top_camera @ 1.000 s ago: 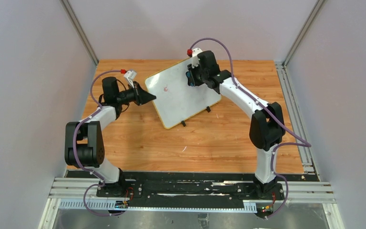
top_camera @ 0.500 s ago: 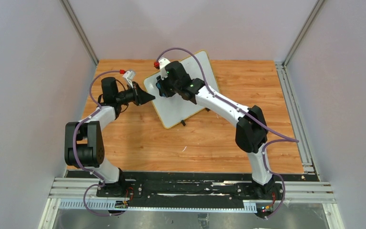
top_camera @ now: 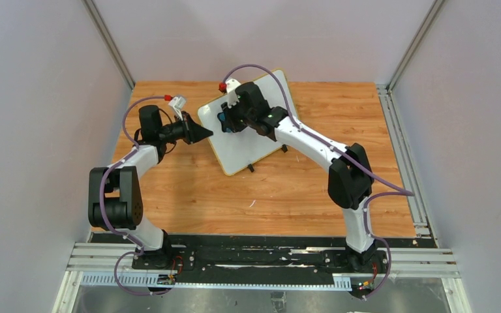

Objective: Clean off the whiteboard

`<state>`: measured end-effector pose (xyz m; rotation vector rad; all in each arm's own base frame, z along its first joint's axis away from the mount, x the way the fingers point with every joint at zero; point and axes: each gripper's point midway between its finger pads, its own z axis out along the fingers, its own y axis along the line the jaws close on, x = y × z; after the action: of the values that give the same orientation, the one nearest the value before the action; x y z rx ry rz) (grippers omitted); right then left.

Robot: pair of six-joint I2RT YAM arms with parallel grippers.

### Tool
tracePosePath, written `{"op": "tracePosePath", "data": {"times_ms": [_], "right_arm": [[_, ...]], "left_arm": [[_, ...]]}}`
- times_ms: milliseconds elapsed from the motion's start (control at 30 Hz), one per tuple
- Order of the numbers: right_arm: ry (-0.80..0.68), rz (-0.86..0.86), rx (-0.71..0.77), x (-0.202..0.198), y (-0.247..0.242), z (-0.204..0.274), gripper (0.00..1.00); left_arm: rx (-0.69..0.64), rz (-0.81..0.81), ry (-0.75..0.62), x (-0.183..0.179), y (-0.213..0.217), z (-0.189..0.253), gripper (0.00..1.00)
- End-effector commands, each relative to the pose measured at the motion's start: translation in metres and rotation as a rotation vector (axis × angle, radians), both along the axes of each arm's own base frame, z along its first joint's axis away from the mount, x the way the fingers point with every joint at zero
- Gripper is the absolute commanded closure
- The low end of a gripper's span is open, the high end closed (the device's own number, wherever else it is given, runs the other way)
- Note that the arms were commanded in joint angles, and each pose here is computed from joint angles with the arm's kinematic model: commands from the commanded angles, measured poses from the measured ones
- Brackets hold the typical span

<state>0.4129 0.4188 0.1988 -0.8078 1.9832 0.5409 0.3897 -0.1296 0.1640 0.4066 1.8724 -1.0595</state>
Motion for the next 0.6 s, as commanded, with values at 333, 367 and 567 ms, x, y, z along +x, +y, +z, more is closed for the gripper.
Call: {"op": "tracePosePath", "data": {"times_ms": [333,367,567], "right_arm": [[-0.020,-0.253,-0.083,0.057,-0.137,0.006,0.99],[-0.019,-0.265,-0.083,0.059,-0.143,0.006,0.99],[-0.042,-0.302,-0.077,0.060,-0.163,0.017,0.99]], "left_arm": [[0.139,0.038,-0.065,0.005,0.012,-0.023,1.00],[0.141,0.038,-0.066,0.005,0.012,-0.023,1.00],[0.141,0.039,-0.062,0.006,0.012,-0.024,1.00]]}}
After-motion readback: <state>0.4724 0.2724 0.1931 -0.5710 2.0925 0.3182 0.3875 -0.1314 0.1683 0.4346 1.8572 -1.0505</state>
